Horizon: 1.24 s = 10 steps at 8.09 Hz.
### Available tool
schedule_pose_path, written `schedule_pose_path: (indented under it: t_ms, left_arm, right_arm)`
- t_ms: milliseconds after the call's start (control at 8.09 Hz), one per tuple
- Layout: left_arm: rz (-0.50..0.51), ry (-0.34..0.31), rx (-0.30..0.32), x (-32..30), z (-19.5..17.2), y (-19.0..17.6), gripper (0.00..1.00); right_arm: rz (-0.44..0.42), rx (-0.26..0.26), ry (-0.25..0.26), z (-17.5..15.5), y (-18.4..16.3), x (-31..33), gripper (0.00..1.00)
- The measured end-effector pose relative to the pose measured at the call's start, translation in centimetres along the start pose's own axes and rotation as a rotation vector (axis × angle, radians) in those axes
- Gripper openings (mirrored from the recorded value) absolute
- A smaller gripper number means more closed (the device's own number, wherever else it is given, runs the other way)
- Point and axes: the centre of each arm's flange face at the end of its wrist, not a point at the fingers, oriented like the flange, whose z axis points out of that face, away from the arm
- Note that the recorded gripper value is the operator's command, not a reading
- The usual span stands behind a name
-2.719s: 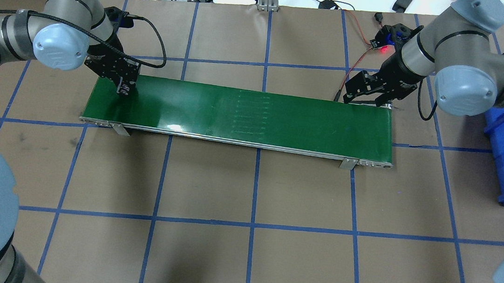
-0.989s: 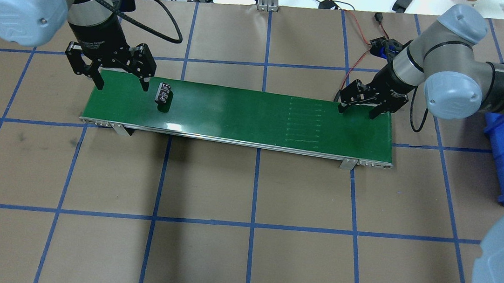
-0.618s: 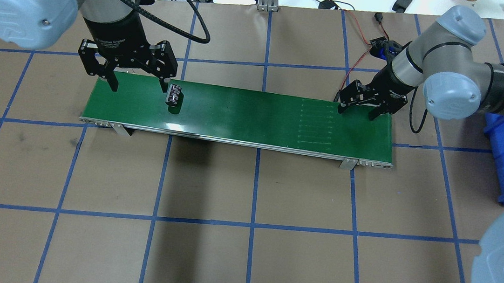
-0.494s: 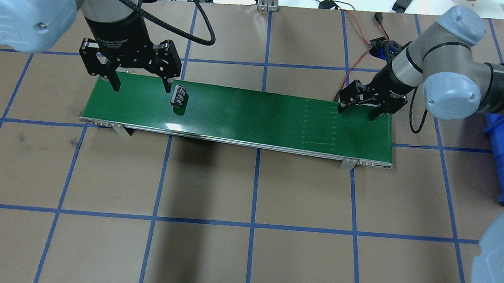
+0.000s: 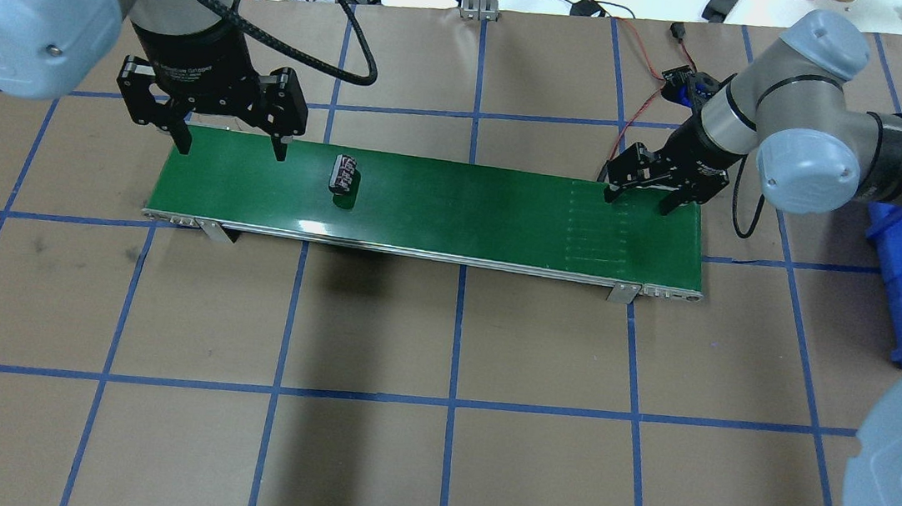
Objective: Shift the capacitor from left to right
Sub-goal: 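Raise the left gripper while the belt carries the capacitor toward the right gripper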
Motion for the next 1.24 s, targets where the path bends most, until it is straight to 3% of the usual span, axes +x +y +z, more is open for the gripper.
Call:
schedule_pose_path:
  t_ms: [247, 618, 865, 1112, 1236]
  left_arm:
    - [-0.003, -0.038, 0.009, -0.61, -0.13, -0.06, 1.0]
    - [-0.007, -0.045, 0.016, -0.92, -0.21, -0.16, 1.0]
    - [-0.007, -0.045, 0.011, -0.87, 0.11, -0.35, 1.0]
    - [-0.006, -0.045, 0.008, -0.85, 0.29, -0.39, 1.0]
    - [-0.007, -0.043, 0.008, -0.84, 0.29, -0.38, 1.0]
  right_arm:
    - [0.0, 0.001, -0.001, 0.05, -0.02, 0.01, 0.98]
    - [-0.001, 0.002, 0.0, 0.06, -0.04, 0.01, 0.95]
    - [-0.002, 0.003, 0.0, 0.05, -0.05, 0.0, 0.76]
    - [-0.003, 0.004, 0.0, 0.03, -0.07, -0.01, 0.86]
    - [-0.003, 0.003, 0.001, 0.04, -0.06, 0.0, 0.86]
